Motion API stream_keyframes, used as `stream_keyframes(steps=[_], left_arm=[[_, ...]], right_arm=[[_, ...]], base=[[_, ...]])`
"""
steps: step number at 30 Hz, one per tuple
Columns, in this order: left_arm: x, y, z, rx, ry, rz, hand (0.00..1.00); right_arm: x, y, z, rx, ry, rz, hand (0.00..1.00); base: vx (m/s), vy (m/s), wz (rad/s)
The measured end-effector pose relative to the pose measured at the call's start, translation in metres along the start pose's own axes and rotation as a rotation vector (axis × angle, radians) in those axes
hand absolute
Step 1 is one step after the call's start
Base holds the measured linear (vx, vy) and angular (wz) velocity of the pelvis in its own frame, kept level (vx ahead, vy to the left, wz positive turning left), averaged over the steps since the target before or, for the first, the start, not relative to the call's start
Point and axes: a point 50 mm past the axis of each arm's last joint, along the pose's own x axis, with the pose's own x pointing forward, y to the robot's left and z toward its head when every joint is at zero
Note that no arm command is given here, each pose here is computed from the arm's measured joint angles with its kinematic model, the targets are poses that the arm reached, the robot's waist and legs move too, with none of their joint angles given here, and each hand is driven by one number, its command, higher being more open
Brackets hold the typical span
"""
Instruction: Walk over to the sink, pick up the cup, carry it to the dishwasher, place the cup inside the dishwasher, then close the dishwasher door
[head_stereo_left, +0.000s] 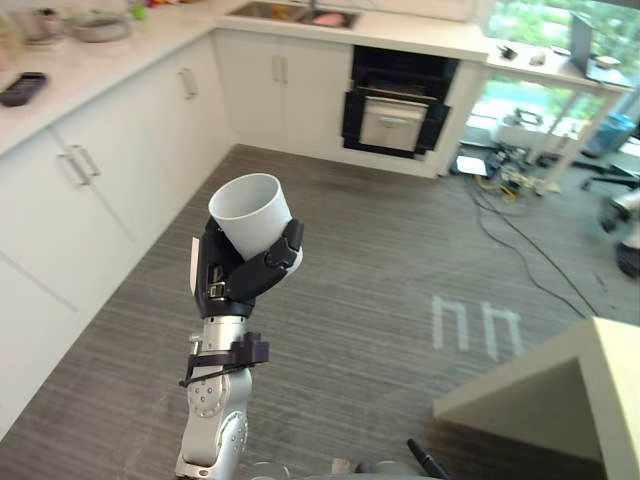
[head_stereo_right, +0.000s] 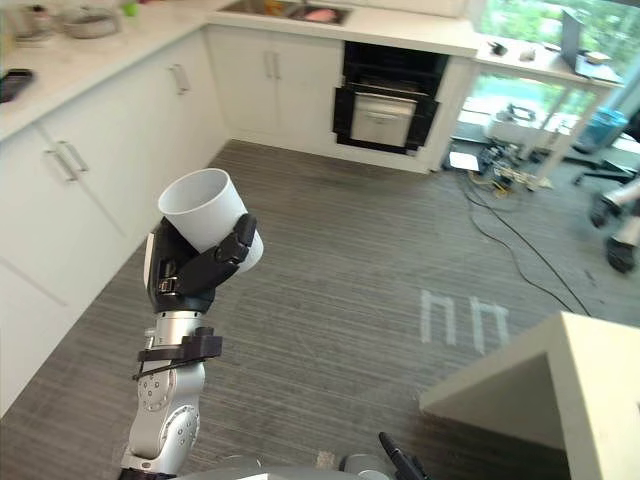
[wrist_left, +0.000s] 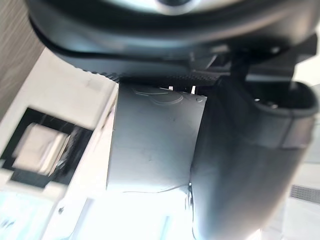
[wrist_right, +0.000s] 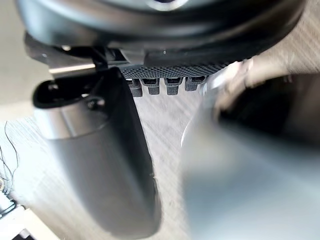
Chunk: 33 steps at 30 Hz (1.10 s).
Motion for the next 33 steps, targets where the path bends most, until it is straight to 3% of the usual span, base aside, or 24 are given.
stream_keyframes(steps=[4,5,15,23,33], left_arm=[[-0.01,0.008,0.001,0.02,0.021,0.033,0.0],[-0.028,0.015,-0.01,0.045,0.121,0.052,0.0],[-0.023,0.012,-0.015,0.022,0.119,0.053,0.0],[-0.031,0.062,-0.024,0.123,0.199,0.277,0.0],[-0.037,0.078,-0.018,0.15,0.192,0.355,0.0]], right_arm=[[-0.003,-0.005,-0.003,-0.023,0.013,-0.009,1.0],[-0.006,-0.015,-0.005,-0.048,0.026,-0.003,1.0],[-0.014,-0.025,-0.016,-0.135,0.08,0.001,1.0],[-0.011,-0.03,-0.004,-0.387,0.187,0.015,1.0],[-0.007,-0.023,0.002,-0.447,0.185,0.039,1.0]], base=[[0.04,0.005,0.18],[0.02,0.007,0.03],[0.01,0.001,-0.08],[0.03,-0.018,0.11],[-0.08,-0.011,0.14]])
